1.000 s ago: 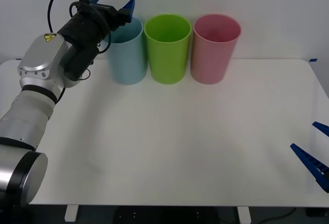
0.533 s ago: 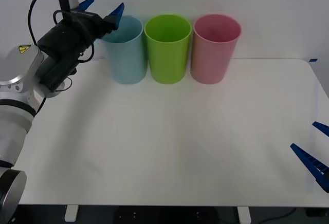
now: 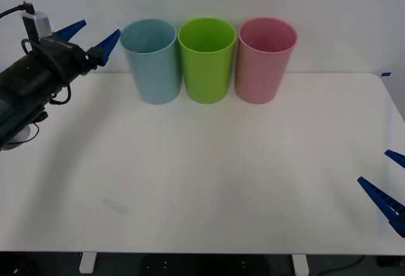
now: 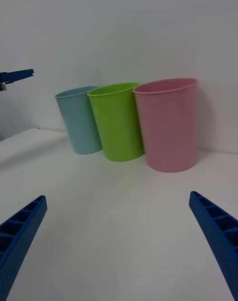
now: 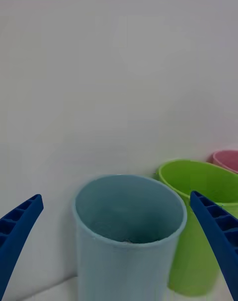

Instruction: Grasp the object on the table and drop it into the matching bin: aluminum can to the light blue bin, PET bottle to the pink bin.

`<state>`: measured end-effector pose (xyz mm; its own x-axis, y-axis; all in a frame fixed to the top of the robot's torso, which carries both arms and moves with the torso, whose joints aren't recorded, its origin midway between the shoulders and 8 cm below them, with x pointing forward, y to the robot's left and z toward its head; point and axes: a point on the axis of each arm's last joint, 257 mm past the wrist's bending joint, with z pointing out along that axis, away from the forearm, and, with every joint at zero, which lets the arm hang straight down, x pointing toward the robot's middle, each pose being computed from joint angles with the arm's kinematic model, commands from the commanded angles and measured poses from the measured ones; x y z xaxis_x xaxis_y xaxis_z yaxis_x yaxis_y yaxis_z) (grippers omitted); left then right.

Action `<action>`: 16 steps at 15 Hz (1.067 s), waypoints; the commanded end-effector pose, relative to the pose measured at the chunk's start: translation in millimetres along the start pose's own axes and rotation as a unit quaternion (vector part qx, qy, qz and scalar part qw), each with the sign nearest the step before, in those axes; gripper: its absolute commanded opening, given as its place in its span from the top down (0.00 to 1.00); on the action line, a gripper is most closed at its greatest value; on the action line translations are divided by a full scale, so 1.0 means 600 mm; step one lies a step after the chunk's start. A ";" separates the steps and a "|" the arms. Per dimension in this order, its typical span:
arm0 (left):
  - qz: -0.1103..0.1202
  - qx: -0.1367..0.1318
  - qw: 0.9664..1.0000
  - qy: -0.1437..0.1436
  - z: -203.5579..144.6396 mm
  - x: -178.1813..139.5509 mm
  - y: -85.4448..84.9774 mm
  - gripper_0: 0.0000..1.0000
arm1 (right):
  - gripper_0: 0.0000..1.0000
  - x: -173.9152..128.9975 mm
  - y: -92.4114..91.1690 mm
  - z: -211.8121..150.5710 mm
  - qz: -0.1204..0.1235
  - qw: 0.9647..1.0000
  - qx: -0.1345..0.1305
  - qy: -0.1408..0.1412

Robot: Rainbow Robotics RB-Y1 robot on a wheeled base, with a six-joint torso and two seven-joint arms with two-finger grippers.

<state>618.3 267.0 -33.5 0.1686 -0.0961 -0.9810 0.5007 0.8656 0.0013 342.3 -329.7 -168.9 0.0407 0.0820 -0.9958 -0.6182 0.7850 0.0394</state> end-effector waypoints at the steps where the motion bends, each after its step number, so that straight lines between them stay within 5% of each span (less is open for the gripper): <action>1: 0.000 0.015 1.000 0.008 -0.063 0.010 0.009 0.00 | 0.00 0.000 0.000 0.000 0.000 1.000 0.000 0.000; 11: 0.003 0.059 0.998 0.030 -0.247 0.017 0.008 0.00 | 0.00 0.000 0.000 0.000 0.000 1.000 0.000 0.000; 16: -0.015 0.079 0.996 0.044 -0.322 0.019 -0.005 0.00 | 0.00 0.000 0.000 0.000 0.000 1.000 0.000 0.000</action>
<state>460.1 355.2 -81.3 0.0843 -0.0715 -0.9939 0.6309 0.7759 -0.0023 342.3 -329.7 -168.9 0.0406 0.0821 -0.9958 -0.6182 0.7850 0.0395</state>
